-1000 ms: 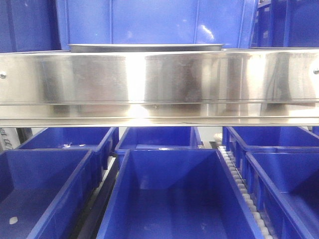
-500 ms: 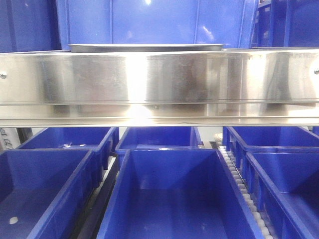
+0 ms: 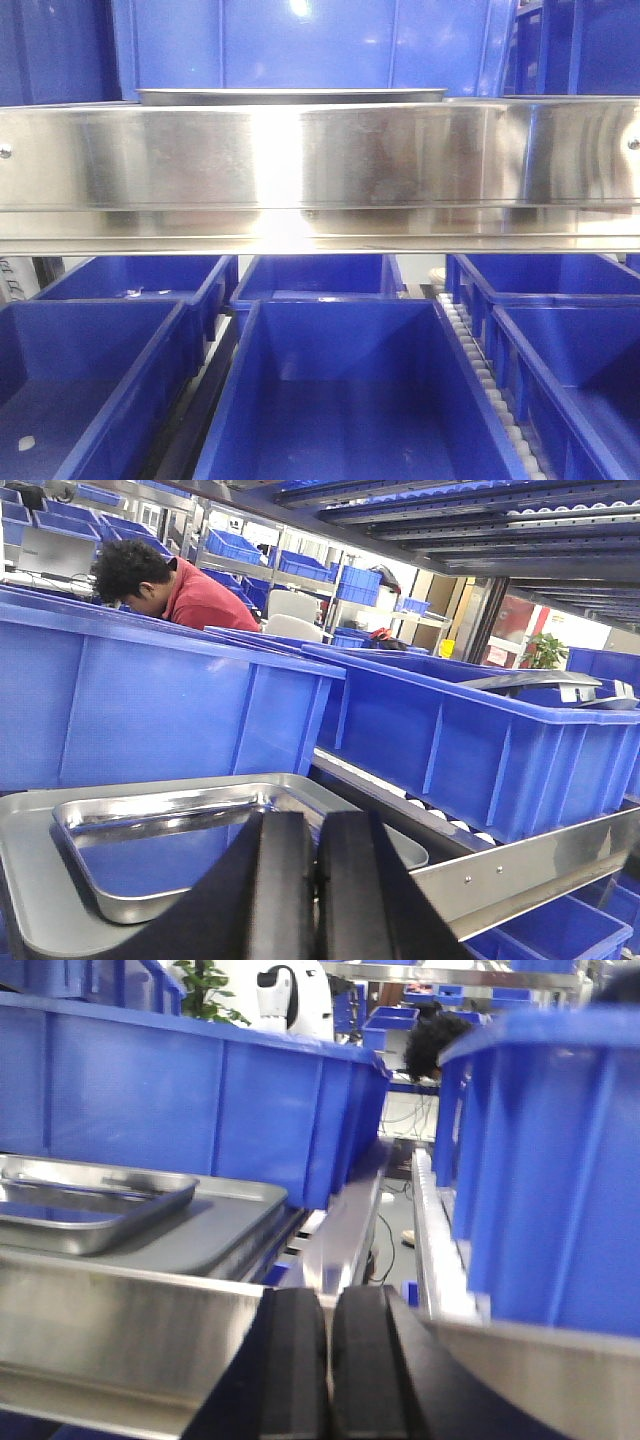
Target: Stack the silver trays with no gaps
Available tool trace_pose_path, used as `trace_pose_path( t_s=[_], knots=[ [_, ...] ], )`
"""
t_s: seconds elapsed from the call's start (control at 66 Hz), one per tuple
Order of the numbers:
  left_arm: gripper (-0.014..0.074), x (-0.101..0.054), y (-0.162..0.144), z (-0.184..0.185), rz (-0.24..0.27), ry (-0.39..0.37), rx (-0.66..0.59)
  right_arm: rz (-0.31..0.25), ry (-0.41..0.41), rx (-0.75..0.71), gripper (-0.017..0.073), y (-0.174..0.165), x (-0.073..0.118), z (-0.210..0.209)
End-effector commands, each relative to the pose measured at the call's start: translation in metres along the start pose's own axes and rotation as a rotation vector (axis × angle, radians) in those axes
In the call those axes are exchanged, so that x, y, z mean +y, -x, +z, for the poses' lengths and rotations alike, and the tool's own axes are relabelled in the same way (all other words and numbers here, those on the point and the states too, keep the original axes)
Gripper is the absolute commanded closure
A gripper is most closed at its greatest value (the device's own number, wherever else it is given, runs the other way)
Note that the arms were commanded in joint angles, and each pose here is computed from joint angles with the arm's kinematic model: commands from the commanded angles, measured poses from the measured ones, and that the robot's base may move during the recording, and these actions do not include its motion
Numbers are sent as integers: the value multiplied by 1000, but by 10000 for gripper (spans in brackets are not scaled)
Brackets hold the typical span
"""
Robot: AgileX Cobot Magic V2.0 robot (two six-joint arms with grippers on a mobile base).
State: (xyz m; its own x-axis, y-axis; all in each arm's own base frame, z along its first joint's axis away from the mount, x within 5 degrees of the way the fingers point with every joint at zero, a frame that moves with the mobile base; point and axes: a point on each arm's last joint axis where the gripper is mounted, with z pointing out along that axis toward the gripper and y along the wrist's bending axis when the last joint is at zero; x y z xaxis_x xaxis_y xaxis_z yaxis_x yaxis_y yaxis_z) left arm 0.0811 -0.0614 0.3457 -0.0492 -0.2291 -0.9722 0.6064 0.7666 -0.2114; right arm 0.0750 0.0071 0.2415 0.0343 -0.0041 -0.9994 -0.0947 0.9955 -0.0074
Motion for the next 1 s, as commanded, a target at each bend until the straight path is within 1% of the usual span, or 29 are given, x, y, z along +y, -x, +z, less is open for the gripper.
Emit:
trace_pose_path(
  t_s=[0.0,0.03,0.106,0.167,0.227,0.318,0.515,0.985],
  knots=[
    [589,-1,1,-1,4,-11,-11,59,-22,-13,577,-13,-1,-7],
    [589,-1,1,-1,4,-11,-11,68,-30,-14,577,-17,-2,-9],
    [589,-1,1,-1,4,-11,-11,64,-55,-34,577,-28,-3,-15],
    [589,-1,1,-1,4,-11,-11,61,-64,-58,577,-27,-3,-19],
    [589,-1,1,-1,4,-11,-11,60,-67,20,577,-34,-3,-20],
    [589,-1,1,-1,4,-11,-12,48,-68,38,577,-36,-3,-20],
    [589,-1,1,-1,4,-9,-10,47,-70,13,577,-34,-3,-20],
    [589,-1,1,-1,4,-9,-10,47,-70,13,577,-34,-3,-20]
  ],
)
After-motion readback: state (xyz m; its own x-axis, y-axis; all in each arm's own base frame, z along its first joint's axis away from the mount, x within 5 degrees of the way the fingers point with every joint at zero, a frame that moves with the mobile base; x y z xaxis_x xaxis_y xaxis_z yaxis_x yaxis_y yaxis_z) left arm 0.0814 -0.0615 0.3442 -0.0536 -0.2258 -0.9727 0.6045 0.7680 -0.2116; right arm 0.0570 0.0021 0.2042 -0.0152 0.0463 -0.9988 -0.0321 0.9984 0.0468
